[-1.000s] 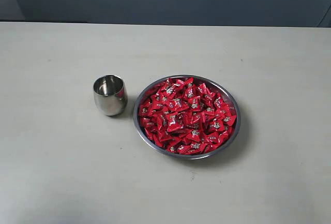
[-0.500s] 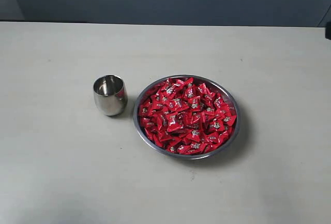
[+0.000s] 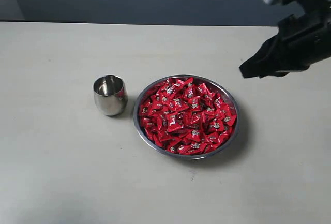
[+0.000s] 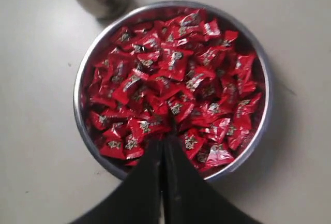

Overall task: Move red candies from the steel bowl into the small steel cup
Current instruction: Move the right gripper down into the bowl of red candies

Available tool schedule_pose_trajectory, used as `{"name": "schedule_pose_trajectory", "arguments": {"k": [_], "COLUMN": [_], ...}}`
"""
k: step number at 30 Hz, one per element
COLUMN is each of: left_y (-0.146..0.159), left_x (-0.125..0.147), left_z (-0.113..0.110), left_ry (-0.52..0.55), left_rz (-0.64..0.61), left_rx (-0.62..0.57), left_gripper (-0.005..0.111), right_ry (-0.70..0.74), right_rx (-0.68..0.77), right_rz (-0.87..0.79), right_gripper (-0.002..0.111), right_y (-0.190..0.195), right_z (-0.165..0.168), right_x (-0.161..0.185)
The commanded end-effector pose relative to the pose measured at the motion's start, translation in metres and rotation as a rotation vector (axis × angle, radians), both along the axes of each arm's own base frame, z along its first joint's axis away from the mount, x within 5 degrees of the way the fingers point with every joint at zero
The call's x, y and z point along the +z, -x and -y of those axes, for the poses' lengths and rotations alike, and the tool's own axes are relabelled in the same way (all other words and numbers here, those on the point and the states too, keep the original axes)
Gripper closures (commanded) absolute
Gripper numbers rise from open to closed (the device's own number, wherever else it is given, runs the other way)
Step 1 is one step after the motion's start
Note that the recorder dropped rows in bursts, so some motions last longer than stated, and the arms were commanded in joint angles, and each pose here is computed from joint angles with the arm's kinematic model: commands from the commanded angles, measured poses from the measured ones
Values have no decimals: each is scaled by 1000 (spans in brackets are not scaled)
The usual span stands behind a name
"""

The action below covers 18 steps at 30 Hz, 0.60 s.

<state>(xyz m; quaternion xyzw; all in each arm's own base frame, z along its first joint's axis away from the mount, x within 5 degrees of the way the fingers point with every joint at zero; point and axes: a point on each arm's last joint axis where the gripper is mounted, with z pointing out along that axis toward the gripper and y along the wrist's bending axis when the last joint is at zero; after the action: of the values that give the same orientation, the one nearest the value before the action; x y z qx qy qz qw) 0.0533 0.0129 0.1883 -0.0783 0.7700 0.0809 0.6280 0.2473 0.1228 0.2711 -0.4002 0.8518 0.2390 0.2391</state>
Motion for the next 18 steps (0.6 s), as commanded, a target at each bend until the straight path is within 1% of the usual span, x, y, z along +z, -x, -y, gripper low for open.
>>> {"name": "schedule_pose_trajectory", "arguments": {"k": [1, 6, 10, 12, 18], "left_y": [0, 0, 0, 0, 0], "left_x": [-1, -1, -1, -1, -1], "left_z": [0, 0, 0, 0, 0], "left_ry": [1, 1, 1, 1, 1], "left_rz": [3, 3, 3, 3, 3], "left_rx": [1, 1, 1, 1, 1], "left_gripper": [106, 106, 106, 106, 106], "right_ry": [75, 143, 172, 164, 120], "right_rx": [76, 168, 179, 173, 65], "right_rz": [-31, -25, -27, -21, -37], "right_gripper": [109, 109, 109, 109, 109], "right_y": [-2, 2, 6, 7, -2], "right_z": [-29, -61, -77, -82, -103], "right_x": [-25, -52, -63, -64, -59]}}
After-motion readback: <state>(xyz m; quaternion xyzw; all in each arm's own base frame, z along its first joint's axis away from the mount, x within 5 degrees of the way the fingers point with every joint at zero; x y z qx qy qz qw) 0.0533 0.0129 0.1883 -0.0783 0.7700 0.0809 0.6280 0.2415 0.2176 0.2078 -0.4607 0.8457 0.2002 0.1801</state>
